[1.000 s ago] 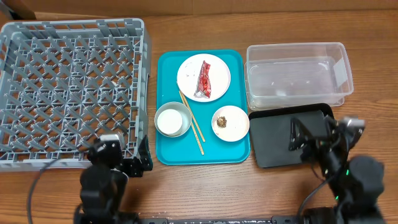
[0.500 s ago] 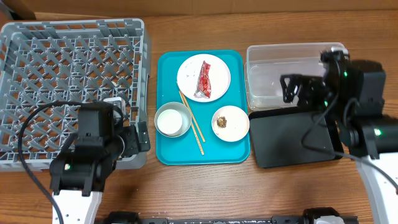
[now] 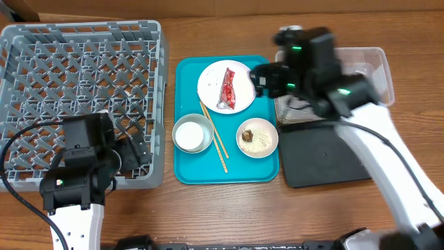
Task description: Sort waste into correct bins and load items into the dishwasher
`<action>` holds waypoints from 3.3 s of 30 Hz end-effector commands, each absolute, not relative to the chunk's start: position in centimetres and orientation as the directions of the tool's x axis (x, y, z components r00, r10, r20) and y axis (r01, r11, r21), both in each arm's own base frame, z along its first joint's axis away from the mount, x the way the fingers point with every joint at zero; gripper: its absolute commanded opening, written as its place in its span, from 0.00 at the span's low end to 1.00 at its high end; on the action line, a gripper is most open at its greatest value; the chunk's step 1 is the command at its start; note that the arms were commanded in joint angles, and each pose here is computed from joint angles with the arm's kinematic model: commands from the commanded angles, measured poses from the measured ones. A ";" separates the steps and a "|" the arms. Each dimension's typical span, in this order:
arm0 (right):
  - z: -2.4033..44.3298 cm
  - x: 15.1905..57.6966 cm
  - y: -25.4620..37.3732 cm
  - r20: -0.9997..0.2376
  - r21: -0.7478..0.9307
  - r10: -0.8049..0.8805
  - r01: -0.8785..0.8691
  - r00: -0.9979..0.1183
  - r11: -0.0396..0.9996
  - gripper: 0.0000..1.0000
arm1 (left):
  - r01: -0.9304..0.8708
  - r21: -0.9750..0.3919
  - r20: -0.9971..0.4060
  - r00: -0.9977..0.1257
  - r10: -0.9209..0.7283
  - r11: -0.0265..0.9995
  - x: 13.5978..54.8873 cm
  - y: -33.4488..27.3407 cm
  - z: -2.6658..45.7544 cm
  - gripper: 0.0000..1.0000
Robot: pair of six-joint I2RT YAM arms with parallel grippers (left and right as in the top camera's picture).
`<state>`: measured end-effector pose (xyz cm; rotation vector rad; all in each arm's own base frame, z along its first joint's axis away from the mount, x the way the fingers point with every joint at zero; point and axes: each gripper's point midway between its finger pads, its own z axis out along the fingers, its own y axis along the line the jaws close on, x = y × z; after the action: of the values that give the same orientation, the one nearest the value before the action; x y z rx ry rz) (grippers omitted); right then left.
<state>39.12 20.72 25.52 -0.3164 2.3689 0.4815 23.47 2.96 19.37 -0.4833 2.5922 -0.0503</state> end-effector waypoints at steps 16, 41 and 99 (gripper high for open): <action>5.1 44.2 29.0 -0.492 0.198 -0.086 -0.208 -0.866 0.958 0.79 | -0.351 -0.141 -0.465 -0.802 -0.375 0.926 23.8 3.1 19.8 1.00; 21.0 47.1 18.5 -0.602 0.293 0.214 0.036 -0.770 0.955 0.04 | -0.353 -0.135 -0.457 -0.807 -0.374 0.926 23.6 3.1 19.7 1.00; 5.3 47.6 31.9 -0.590 0.198 -0.053 -0.208 -0.806 0.958 0.04 | -0.352 -0.138 -0.458 -0.806 -0.375 0.926 23.7 3.1 19.7 1.00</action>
<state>46.49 31.88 1.51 -0.2069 2.5459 0.3120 23.35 3.05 19.00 -0.4937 2.6143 -0.0480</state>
